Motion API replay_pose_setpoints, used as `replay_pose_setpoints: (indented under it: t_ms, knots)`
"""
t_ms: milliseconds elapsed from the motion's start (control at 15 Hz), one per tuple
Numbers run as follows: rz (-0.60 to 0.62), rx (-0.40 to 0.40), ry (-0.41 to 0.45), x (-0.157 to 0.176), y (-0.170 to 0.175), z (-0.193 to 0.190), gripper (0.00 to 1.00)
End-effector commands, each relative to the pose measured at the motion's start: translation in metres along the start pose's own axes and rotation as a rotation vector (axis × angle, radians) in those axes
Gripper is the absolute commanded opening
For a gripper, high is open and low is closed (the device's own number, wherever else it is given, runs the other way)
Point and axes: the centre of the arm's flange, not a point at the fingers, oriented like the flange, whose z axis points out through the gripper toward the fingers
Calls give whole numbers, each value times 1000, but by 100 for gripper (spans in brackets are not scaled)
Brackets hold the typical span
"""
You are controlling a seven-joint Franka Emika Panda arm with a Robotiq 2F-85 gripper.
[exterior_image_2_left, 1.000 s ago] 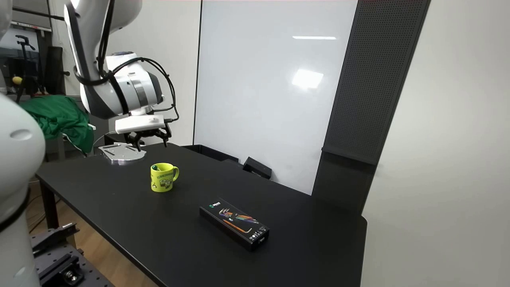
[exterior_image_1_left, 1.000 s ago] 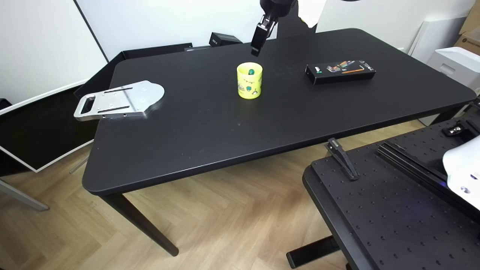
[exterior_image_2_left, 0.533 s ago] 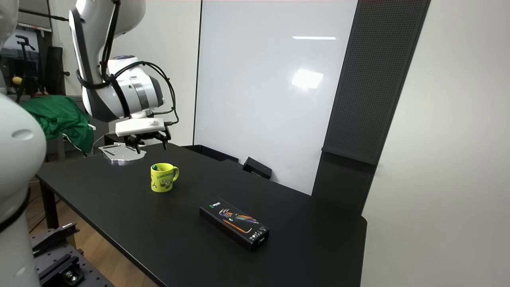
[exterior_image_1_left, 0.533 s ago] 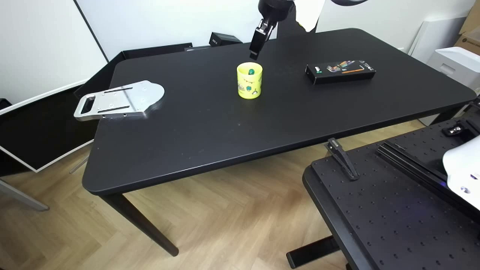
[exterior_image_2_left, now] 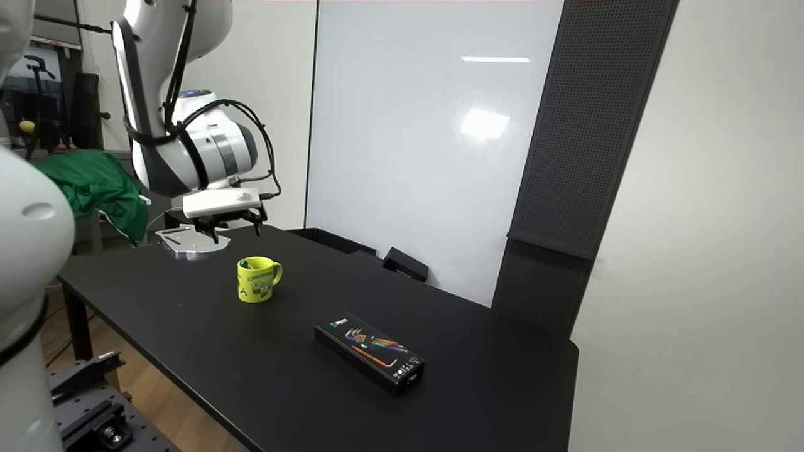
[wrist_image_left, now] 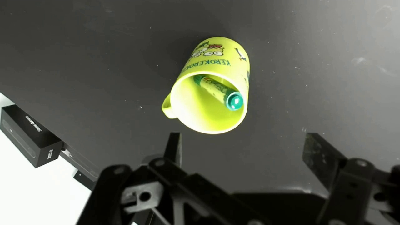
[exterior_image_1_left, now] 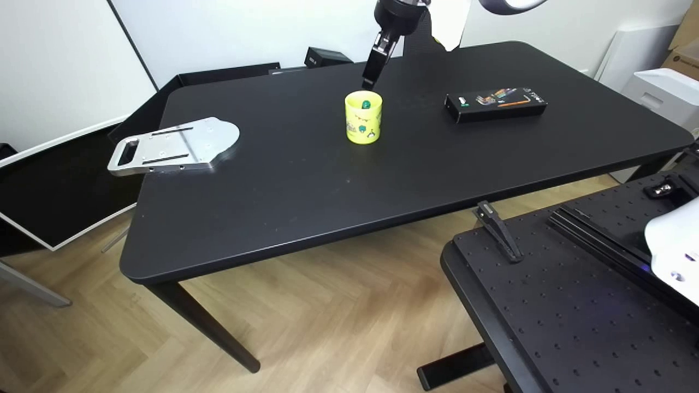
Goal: Get the marker from the yellow mug and place it on the table
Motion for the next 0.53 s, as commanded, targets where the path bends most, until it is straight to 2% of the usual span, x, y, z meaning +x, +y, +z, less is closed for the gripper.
replay_pose_setpoints:
  t_ms: [0, 467]
  knots:
    - [-51, -10, 24, 1, -6, 20, 100]
    - [-110, -22, 27, -4, -2, 48, 100]
